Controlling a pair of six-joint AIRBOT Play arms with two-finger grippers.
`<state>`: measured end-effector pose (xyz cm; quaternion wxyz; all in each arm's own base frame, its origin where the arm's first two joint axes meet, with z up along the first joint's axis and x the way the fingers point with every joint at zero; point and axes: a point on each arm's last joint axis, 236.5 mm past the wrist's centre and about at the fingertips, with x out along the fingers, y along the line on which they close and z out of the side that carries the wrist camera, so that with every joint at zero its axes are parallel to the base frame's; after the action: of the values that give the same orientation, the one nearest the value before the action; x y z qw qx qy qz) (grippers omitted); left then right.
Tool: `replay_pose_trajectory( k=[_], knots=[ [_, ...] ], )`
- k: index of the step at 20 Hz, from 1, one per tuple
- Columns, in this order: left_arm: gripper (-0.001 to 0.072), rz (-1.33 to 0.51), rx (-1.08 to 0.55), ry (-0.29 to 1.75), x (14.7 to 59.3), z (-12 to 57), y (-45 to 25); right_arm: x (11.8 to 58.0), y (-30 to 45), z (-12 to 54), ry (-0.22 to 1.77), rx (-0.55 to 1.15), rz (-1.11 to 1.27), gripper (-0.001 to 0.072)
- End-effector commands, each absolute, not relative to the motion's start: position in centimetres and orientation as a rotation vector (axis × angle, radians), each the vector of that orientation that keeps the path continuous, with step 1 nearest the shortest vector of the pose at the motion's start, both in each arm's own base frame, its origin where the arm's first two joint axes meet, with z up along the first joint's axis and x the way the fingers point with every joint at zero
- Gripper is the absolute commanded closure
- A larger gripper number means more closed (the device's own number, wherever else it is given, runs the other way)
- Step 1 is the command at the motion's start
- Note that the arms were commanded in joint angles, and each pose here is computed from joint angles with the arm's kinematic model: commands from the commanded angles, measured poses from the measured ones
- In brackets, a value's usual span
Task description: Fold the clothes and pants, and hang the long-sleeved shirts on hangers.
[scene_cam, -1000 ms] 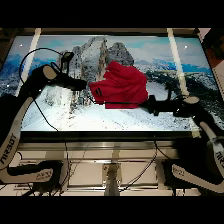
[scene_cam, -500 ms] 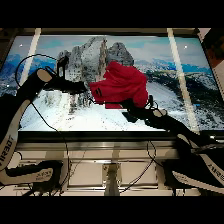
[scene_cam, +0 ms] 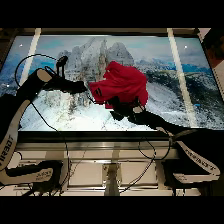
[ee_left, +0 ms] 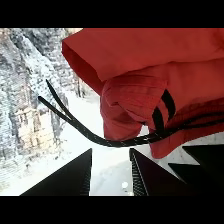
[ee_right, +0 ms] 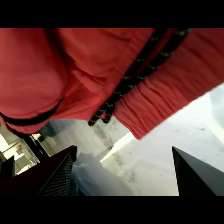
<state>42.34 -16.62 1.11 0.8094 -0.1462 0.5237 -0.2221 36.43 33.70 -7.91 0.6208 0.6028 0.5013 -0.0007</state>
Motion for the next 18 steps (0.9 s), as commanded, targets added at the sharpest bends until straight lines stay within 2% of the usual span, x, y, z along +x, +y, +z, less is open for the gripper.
replay_pose_trajectory(
  k=[1,2,3,4,5,6,7,9,11,14,16,18],
  knots=[
    [0.0412,-0.474,-0.312,1.117,42.4,1.1,-16.6,38.0,34.0,-8.9,1.125,1.446,-0.071,0.0044],
    [0.0412,-0.474,-0.312,1.117,42.4,1.1,-16.6,38.4,33.9,-9.1,1.112,1.444,-0.082,0.0049],
    [0.0412,-0.474,-0.312,1.118,42.4,1.1,-16.6,38.5,34.0,-9.3,1.112,1.448,-0.087,0.0092],
    [0.0412,-0.474,-0.312,1.118,42.4,1.1,-16.6,38.6,33.9,-9.5,1.112,1.451,-0.093,0.0194],
    [0.0412,-0.474,-0.312,1.118,42.4,1.1,-16.6,38.7,33.8,-9.5,1.108,1.449,-0.096,0.0354],
    [0.0412,-0.474,-0.312,1.118,42.4,1.1,-16.6,38.8,33.7,-9.4,1.102,1.449,-0.098,0.0560],
    [0.0412,-0.474,-0.312,1.118,42.4,1.1,-16.6,38.7,34.0,-9.1,1.110,1.451,-0.084,0.0697],
    [0.0413,-0.478,-0.305,1.116,42.4,1.1,-16.6,39.1,33.7,-7.7,1.090,1.414,-0.031,0.0699],
    [0.0413,-0.470,-0.310,1.114,42.5,1.1,-16.2,40.4,31.7,-5.1,1.023,1.271,0.073,0.0700],
    [0.0413,-0.444,-0.326,1.108,43.0,1.1,-14.9,41.6,24.8,-1.1,0.894,1.176,0.104,0.0702],
    [0.0413,-0.435,-0.335,1.117,42.9,1.0,-14.3,39.3,19.8,-1.4,0.944,1.085,0.109,0.0702],
    [0.0414,-0.467,-0.308,1.145,42.1,0.8,-14.3,34.9,15.9,-4.1,1.106,1.024,0.083,0.0702]
  ],
)
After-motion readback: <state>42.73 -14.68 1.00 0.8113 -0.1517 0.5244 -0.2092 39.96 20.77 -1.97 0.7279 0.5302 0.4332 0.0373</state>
